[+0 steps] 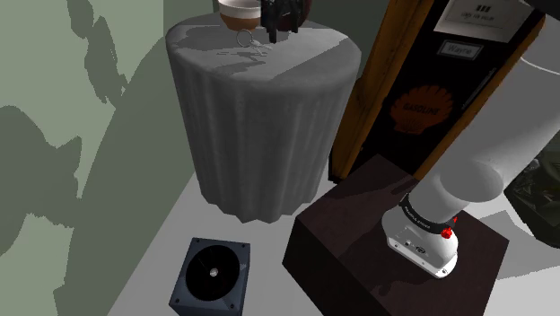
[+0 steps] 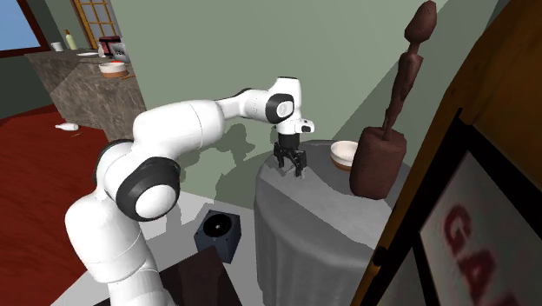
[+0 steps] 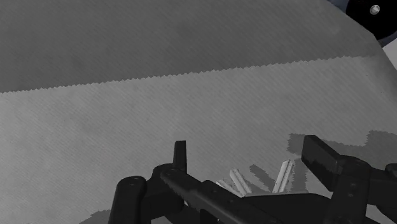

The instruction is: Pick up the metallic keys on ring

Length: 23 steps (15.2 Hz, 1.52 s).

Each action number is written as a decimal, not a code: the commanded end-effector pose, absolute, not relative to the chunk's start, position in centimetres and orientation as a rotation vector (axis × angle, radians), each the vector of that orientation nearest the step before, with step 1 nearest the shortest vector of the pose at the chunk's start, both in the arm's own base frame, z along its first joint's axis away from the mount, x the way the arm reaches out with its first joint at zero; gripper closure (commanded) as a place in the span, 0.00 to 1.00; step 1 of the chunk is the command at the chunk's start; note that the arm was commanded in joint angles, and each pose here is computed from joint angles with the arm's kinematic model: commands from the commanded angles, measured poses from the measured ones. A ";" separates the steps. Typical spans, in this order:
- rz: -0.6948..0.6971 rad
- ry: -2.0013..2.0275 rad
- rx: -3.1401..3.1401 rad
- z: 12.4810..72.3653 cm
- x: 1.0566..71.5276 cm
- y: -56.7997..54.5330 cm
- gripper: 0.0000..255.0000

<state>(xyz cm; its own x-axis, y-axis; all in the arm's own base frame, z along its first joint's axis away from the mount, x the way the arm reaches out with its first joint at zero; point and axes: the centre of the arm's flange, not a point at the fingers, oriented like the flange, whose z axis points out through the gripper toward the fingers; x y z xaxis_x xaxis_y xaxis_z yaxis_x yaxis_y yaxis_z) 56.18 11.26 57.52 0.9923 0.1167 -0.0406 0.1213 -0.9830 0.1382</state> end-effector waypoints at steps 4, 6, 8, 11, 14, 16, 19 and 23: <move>-0.035 0.228 2.973 58.1 61.9 14.4 0.00; -0.029 0.247 2.964 58.2 64.1 15.7 0.00; -0.028 0.251 2.962 57.7 64.6 16.1 0.00; -0.028 0.251 2.962 56.1 64.6 16.1 0.00; -0.028 0.251 2.962 54.5 64.6 16.1 0.00; -0.028 0.251 2.962 54.2 64.6 16.1 0.00; -0.028 0.251 2.962 54.2 64.7 16.1 1.00; -0.028 0.251 2.962 54.2 64.7 16.1 1.00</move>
